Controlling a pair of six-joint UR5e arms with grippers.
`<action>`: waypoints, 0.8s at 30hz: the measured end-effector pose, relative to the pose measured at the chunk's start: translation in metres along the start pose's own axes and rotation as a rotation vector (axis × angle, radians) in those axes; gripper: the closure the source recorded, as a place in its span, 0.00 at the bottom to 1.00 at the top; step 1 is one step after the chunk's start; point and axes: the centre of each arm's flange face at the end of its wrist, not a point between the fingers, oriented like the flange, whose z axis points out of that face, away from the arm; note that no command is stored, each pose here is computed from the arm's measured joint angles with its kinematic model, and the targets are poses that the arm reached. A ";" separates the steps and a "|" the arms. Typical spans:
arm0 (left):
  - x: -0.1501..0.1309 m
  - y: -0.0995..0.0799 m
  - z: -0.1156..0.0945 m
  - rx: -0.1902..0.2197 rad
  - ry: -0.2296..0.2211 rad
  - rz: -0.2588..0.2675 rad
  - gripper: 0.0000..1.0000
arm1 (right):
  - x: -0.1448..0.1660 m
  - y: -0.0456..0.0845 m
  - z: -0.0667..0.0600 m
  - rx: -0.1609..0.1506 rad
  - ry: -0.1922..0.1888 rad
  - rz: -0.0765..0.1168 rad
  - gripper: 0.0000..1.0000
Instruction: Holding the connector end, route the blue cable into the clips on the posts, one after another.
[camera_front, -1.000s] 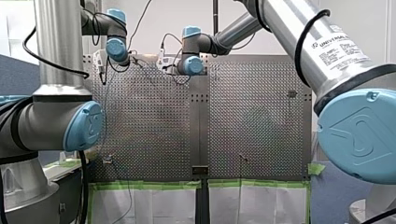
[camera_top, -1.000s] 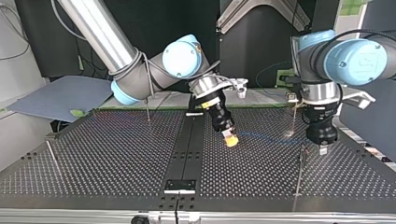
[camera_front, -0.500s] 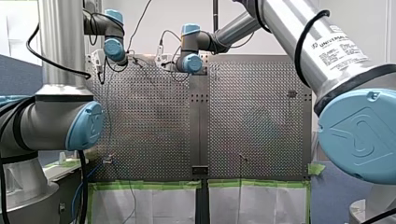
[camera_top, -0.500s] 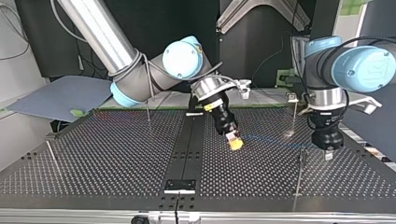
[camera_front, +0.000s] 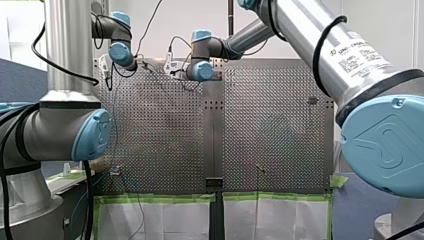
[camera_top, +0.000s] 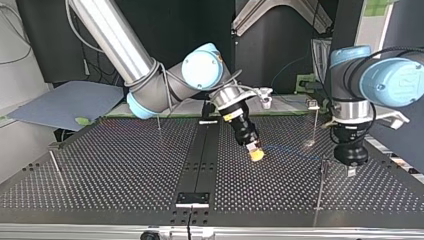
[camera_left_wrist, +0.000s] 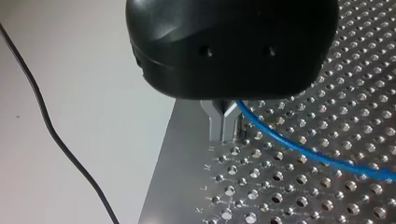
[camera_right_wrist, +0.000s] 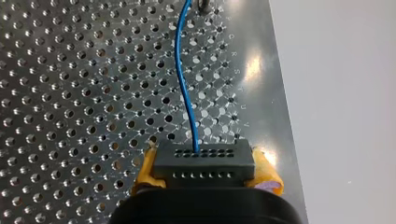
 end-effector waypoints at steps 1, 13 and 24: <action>0.001 0.001 0.001 0.000 0.002 -0.001 1.00 | 0.000 0.001 0.000 -0.001 0.000 0.000 1.00; 0.009 0.011 0.016 0.021 -0.007 -0.020 1.00 | -0.006 0.020 0.004 -0.025 -0.006 -0.004 1.00; -0.005 0.014 0.028 0.057 -0.046 -0.054 1.00 | 0.000 0.027 0.008 -0.013 0.007 -0.007 1.00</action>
